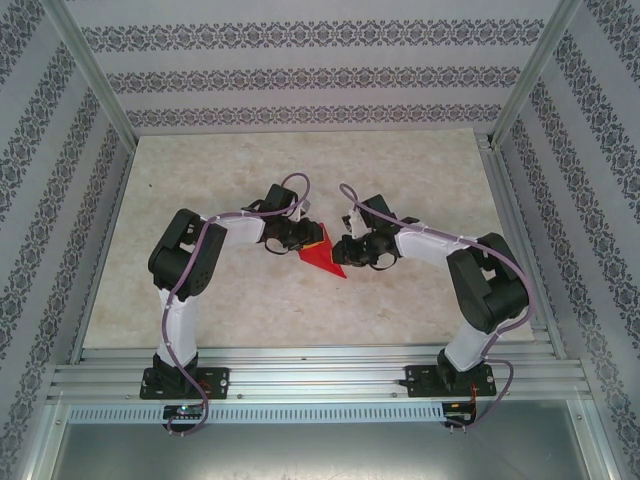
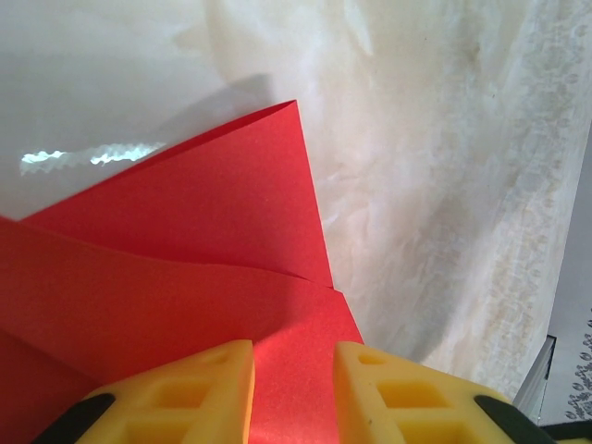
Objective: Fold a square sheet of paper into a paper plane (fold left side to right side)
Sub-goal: Fourth fold the wing at the center of the table.
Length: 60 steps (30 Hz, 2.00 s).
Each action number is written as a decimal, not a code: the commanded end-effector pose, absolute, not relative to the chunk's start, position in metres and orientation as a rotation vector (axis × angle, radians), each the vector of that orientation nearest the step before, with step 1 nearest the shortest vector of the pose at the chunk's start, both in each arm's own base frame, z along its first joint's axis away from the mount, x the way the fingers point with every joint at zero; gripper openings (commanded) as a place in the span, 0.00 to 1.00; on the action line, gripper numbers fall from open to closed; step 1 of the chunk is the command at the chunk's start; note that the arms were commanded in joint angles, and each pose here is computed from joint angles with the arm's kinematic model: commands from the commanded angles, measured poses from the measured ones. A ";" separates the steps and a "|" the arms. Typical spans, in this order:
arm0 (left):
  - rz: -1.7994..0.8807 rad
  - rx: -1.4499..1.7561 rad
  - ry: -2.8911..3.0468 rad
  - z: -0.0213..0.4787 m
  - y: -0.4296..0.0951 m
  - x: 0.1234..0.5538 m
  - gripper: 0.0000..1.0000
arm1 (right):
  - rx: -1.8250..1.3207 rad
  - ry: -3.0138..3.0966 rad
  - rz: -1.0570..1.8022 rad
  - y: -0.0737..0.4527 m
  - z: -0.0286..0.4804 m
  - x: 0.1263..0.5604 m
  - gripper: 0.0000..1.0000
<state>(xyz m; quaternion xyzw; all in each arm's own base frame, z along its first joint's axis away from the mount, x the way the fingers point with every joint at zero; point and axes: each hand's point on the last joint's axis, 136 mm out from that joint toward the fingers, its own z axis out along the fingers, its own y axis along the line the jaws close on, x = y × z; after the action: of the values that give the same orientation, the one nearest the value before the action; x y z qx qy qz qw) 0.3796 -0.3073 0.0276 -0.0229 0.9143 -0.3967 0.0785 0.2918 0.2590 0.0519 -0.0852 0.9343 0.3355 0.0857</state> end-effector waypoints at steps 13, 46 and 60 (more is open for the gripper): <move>-1.034 -0.105 2.879 -0.019 -0.291 0.357 0.30 | -0.229 2.862 0.992 0.258 0.019 0.279 0.18; -1.016 -0.104 2.884 -0.021 -0.292 0.363 0.30 | -0.365 2.847 0.850 0.256 0.037 0.283 0.18; -1.017 -0.107 2.889 -0.024 -0.292 0.362 0.30 | -0.402 2.916 0.663 0.247 0.022 0.288 0.18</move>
<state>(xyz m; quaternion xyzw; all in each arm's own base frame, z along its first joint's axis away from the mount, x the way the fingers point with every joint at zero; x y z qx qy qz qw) 0.3801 -0.3074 0.0275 -0.0205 0.9154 -0.3945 0.0775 0.2846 0.2526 0.0238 -0.1215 0.9593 0.2481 0.0580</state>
